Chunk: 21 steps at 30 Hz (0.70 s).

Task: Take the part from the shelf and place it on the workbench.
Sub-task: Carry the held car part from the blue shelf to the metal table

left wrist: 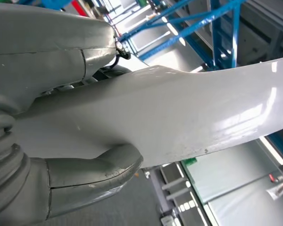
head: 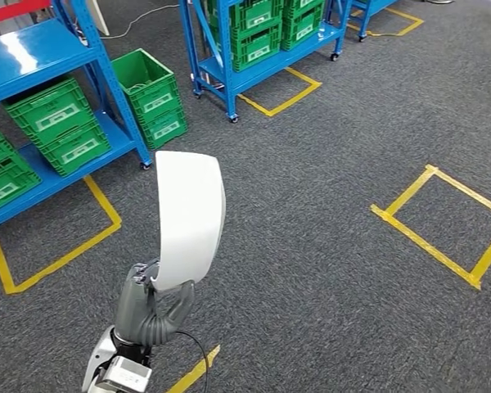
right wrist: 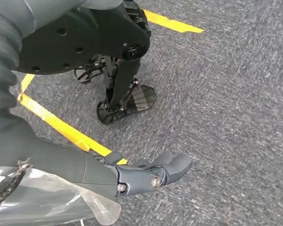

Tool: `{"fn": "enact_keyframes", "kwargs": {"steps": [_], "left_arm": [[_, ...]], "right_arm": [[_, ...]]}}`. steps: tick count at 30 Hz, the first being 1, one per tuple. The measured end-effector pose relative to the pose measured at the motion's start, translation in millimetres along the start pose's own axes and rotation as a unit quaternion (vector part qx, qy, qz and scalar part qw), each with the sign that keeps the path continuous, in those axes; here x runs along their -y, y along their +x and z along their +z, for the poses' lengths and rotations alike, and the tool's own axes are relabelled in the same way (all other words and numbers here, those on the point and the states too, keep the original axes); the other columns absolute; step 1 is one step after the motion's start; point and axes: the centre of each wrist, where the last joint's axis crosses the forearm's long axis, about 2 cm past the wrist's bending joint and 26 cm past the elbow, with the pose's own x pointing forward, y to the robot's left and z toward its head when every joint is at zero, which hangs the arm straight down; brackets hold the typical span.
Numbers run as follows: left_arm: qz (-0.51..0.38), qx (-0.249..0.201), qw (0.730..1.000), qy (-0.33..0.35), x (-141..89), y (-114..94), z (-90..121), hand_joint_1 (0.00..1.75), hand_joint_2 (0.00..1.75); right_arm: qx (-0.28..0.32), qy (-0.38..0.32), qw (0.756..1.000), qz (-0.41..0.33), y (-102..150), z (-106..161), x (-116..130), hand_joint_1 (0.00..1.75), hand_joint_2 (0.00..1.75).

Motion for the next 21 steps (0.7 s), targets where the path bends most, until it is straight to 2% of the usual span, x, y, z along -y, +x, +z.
{"fn": "enact_keyframes", "kwargs": {"steps": [21], "left_arm": [[0.002, 0.001, 1.000, 0.000, 0.3, 0.8, -1.0, 1.75, 1.75]], "right_arm": [[0.001, 0.002, 1.000, 0.004, 1.7, -1.1, -0.7, 0.00, 1.75]]}}
